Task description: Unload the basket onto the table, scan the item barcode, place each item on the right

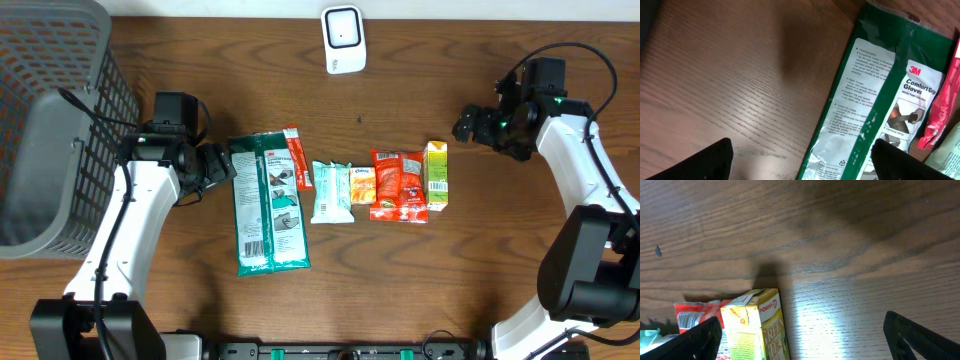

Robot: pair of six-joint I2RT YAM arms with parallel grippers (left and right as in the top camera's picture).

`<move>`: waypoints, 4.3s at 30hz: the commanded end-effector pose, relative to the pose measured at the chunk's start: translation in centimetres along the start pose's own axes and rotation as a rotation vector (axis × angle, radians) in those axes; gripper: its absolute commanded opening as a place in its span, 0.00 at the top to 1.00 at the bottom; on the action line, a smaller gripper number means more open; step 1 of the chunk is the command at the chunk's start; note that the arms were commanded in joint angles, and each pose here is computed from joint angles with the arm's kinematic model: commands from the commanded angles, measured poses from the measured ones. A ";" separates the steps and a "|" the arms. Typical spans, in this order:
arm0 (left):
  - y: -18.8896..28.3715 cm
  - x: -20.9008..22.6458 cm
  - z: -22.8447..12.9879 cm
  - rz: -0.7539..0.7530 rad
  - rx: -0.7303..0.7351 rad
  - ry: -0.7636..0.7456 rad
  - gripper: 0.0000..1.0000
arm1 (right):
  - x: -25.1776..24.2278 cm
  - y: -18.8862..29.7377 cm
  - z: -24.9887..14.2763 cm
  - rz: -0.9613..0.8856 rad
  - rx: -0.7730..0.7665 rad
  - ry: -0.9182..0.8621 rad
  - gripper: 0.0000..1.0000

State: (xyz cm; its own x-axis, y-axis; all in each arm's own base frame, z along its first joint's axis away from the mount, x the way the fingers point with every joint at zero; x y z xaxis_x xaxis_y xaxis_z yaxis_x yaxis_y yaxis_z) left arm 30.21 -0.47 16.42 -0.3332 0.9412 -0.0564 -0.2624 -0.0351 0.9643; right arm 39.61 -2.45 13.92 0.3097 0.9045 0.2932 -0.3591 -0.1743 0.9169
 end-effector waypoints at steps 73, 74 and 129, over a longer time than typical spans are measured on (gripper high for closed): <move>0.2 0.2 0.2 0.011 -0.009 -0.007 0.10 | 13.3 -5.5 -17.1 -0.018 0.016 0.347 0.52; 0.2 0.2 0.2 0.011 -0.009 -0.007 0.10 | 13.3 -5.5 -17.0 -0.019 0.013 0.342 0.52; 0.2 0.2 0.2 0.011 -0.009 -0.007 0.10 | 19.3 -5.7 -18.6 0.055 0.095 0.384 0.53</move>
State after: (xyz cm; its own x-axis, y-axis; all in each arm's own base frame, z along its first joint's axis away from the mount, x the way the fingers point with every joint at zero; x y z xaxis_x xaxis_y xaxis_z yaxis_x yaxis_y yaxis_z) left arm 30.19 -0.47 16.42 -0.3333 0.9412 -0.0561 -0.2617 -0.0351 0.9645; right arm 31.10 23.75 10.14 -0.0986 0.9612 0.2576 -0.2821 -0.2753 0.9191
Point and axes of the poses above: each gripper's point midway between its finger pads, its own y axis back along the fingers, its own x axis along the line the jaws close on, z = x × y, the point moved 6 cm from there along y, back along the fingers, and after that the axes turned 7 degrees about -y, right-handed, at the moved point
